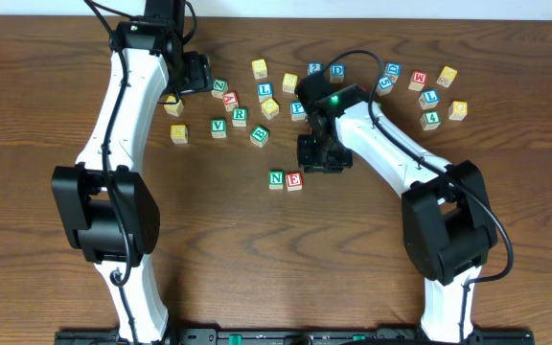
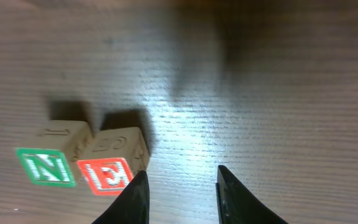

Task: Spell out NEURIPS
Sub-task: 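Open the right gripper and lift it away from the E block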

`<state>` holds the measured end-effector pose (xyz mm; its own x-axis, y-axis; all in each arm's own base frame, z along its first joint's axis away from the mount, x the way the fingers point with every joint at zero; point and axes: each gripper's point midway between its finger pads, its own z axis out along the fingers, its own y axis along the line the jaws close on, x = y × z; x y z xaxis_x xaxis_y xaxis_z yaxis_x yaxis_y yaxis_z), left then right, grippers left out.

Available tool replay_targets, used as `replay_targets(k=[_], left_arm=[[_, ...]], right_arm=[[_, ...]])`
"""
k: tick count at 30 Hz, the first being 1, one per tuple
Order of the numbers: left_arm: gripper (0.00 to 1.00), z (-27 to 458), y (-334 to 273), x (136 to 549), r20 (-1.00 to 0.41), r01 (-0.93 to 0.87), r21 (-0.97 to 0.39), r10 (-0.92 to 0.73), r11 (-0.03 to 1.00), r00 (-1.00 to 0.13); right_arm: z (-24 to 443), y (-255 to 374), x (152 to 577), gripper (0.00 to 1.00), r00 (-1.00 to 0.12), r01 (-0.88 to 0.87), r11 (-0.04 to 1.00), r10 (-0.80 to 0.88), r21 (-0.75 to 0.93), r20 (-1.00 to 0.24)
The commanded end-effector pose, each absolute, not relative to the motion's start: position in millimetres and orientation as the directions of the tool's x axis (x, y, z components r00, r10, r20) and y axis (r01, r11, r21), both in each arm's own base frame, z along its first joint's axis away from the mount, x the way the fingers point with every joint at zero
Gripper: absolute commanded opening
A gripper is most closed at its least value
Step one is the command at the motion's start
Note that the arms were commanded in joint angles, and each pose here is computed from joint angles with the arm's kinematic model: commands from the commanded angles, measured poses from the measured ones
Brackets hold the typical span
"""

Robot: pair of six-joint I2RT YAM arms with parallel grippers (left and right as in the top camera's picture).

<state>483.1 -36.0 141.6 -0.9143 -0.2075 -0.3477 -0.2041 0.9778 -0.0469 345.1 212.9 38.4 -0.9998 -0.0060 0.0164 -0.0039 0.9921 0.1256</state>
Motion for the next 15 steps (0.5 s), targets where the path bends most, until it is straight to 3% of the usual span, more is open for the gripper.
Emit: replay_targets(k=[1, 15], left_arm=[[0.83, 132, -33, 480, -0.326, -0.215, -0.026, -0.212, 0.976, -0.921], [0.83, 132, -33, 480, -0.326, -0.215, -0.026, -0.212, 0.976, -0.921]], right_arm=[[22, 211, 329, 0.29, -0.998, -0.018, 0.996, -0.024, 0.092, 0.064], [15, 226, 317, 0.31, -0.995, -0.066, 0.993, -0.072, 0.093, 0.062]])
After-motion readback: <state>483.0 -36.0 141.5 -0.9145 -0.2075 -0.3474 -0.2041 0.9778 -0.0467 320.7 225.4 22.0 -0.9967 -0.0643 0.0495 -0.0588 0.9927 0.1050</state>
